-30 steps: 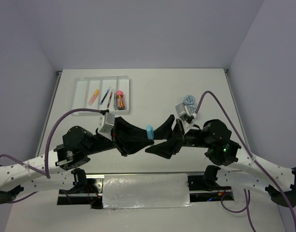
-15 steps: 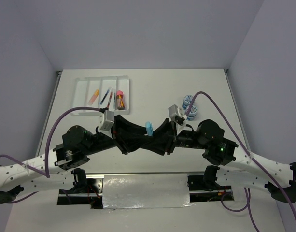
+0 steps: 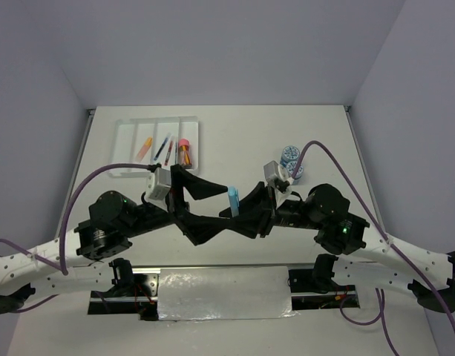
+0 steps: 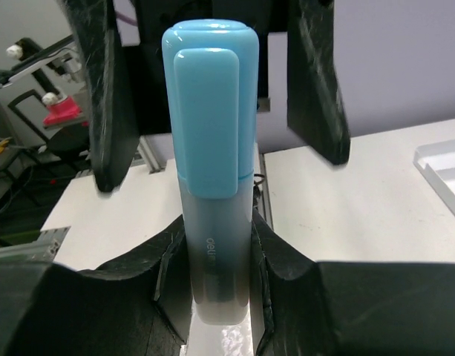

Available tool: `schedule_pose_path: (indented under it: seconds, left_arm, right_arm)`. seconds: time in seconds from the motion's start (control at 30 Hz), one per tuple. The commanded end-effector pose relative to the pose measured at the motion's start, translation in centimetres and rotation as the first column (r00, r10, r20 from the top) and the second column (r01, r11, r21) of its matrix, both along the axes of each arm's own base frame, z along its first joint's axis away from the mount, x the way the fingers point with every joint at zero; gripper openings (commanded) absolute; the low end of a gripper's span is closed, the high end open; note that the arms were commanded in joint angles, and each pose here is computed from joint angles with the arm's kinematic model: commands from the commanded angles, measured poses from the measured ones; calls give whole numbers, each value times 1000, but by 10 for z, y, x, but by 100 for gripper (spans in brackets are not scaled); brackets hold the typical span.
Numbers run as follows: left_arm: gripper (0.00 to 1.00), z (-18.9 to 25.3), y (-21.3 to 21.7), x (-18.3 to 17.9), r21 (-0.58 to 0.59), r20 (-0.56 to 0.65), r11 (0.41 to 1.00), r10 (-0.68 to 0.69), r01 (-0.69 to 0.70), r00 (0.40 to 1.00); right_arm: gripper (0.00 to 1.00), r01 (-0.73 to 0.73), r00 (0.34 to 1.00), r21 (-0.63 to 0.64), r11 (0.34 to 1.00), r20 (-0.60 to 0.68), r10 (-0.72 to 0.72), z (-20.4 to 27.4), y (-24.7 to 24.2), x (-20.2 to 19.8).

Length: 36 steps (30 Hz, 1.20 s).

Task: Sort the stationery into containers
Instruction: Close the pen cap on the pen.

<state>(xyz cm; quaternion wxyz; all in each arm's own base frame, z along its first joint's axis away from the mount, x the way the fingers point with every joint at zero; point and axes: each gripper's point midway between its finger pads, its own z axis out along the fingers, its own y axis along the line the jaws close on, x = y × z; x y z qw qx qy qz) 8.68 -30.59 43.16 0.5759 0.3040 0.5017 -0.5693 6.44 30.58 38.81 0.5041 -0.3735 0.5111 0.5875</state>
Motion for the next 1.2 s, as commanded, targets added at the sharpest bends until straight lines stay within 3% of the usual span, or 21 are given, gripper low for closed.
schedule_pose_path:
  seconds: [0.0, 0.33, 0.77, 0.87, 0.97, 1.07, 1.13, 1.17]
  left_arm:
    - [93, 51, 29, -6, -131, 88, 991, 44, -33, 995]
    - [90, 81, 36, -4, -135, 101, 989, 69, -55, 992]
    - [75, 52, 7, 6, -39, 26, 998, 47, -46, 999]
    - [62, 48, 4, 7, -30, 20, 999, 46, -45, 999]
    - [34, 46, 3, 5, -30, 12, 999, 35, -35, 999]
    - [17, 41, 1, 4, -20, 5, 999, 26, -26, 1000]
    - [0, 32, -3, 6, 3, -15, 1000, 27, -27, 1000]
    - [0, 27, -4, 7, 13, -24, 1000, 27, -27, 999]
  right_arm:
    - [0, -74, 996, 50, 996, 60, 71, 15, -2, -15]
    - [0, -122, 991, 18, 992, 59, 121, 13, 9, -18]
    - [0, -105, 992, 7, 994, 77, 104, 19, 12, -13]
    - [0, -99, 992, 9, 995, 82, 98, 21, 11, -12]
    - [0, -93, 992, 16, 996, 85, 91, 24, 11, -12]
    - [0, -90, 992, 28, 996, 93, 87, 29, 10, -11]
    - [0, -77, 991, 48, 996, 115, 71, 40, 9, -10]
    - [0, -74, 990, 56, 996, 126, 67, 46, 8, -10]
